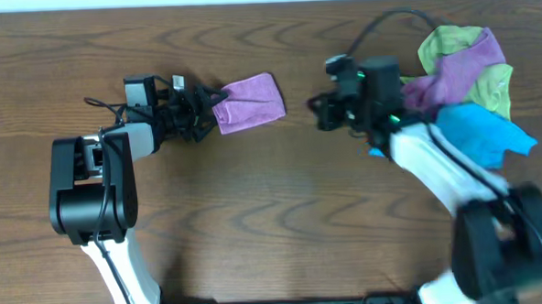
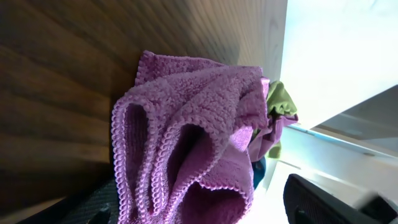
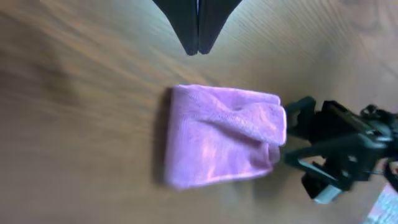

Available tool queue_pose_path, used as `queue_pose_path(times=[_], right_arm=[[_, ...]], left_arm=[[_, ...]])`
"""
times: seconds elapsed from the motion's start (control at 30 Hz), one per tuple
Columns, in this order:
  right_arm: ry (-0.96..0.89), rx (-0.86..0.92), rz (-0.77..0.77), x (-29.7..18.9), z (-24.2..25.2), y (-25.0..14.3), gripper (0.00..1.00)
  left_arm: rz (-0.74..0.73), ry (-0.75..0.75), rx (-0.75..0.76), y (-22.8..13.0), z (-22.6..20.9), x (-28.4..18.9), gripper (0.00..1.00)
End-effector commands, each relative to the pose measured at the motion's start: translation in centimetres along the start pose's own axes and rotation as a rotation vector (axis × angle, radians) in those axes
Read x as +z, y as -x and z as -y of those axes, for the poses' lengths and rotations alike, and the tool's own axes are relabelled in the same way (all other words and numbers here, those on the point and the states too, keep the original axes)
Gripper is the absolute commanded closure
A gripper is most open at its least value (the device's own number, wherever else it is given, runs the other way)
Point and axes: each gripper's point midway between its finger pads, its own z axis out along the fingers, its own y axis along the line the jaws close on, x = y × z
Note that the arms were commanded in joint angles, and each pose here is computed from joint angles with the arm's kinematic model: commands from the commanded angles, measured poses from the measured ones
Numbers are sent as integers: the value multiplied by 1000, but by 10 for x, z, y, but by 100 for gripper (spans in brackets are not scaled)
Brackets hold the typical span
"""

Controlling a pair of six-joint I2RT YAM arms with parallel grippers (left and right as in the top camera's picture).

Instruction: Fold the cloth

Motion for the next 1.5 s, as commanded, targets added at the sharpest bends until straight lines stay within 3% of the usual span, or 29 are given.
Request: queue_pose_path(times=[0.0,0.27,0.5,0.87,1.47], right_arm=[[114,14,-12,31,-29,22,99],[-6,0,-18,80,-17,50,99],[-87,93,-33,96,26,39,99],[-128,201,-27,117,51,27,99],[-14,184,-117,146,3,-5,99]], left_arm=[[-4,136,-129,-15,-64,13,15],[-17,126,-130,-17,-62,13,15],[-17,126,-130,-17,-62,13,14],[-17,126,-130,-17,-62,13,15],[13,150,-139,-12,-67,13,15]])
